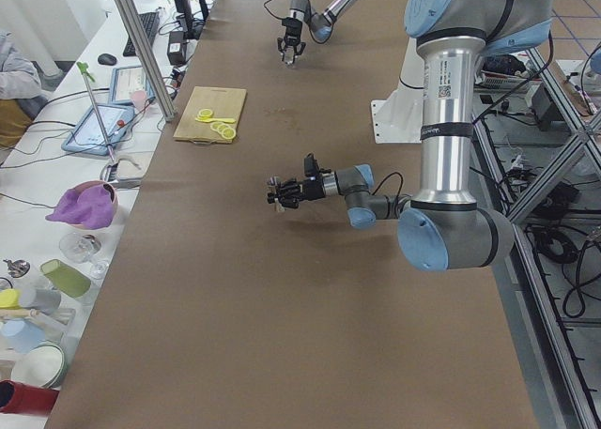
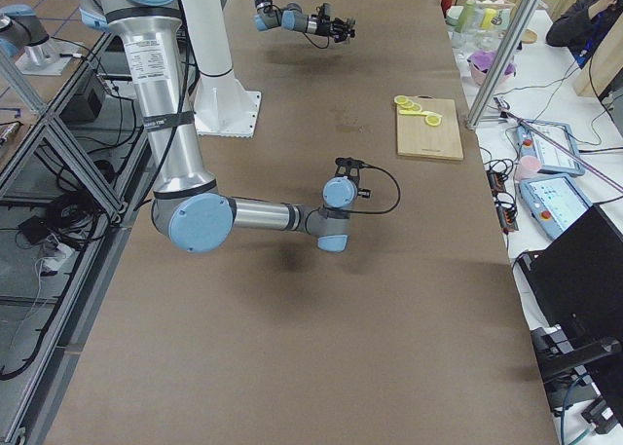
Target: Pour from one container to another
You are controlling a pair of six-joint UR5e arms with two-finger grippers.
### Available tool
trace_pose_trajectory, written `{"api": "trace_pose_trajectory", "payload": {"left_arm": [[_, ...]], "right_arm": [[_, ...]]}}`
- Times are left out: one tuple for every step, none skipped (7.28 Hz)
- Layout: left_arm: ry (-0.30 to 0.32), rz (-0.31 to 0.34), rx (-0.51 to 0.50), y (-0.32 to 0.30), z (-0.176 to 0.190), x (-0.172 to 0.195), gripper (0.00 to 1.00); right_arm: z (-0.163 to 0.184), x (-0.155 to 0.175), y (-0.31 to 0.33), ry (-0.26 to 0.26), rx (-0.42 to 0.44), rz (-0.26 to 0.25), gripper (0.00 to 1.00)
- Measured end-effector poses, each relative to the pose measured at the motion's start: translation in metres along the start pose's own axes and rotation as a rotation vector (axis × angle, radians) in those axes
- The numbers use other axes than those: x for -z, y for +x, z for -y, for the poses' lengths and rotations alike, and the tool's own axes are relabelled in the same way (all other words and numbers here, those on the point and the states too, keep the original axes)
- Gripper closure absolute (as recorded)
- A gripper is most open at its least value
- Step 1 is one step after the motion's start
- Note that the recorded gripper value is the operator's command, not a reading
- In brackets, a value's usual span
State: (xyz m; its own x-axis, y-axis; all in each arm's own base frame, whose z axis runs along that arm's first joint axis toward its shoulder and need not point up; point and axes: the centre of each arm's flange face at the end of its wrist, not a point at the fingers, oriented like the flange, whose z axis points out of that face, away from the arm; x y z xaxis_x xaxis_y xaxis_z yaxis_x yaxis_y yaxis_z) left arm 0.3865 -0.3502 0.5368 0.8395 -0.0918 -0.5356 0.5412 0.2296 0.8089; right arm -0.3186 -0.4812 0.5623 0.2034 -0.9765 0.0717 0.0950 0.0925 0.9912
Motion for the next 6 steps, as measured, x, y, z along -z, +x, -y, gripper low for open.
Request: {"api": "trace_pose_trajectory", "payload": {"left_arm": [[0.015,0.010,0.000,0.005,0.000,0.000,1.00],[0.029,0.023,-0.012,0.007,0.000,0.000,1.00],[0.039,0.031,-0.013,0.008,0.001,0.000,1.00],[0.044,0.033,-0.001,0.009,0.002,0.000,1.00],[0.049,0.035,0.016,0.009,0.002,0.001,1.00],[0.051,0.033,0.040,0.010,0.000,0.002,1.00]], "right_arm": [[0.001,-0.003,0.002,0.001,0.001,0.000,1.00],[0.001,-0.005,0.003,0.001,0.001,0.000,1.00],[0.002,-0.007,0.003,0.001,0.001,0.001,1.00],[0.003,-0.008,0.003,0.002,0.002,0.002,1.00],[0.005,-0.010,0.002,0.004,0.004,0.003,1.00],[0.006,-0.013,-0.001,0.005,0.007,0.004,1.00]]}}
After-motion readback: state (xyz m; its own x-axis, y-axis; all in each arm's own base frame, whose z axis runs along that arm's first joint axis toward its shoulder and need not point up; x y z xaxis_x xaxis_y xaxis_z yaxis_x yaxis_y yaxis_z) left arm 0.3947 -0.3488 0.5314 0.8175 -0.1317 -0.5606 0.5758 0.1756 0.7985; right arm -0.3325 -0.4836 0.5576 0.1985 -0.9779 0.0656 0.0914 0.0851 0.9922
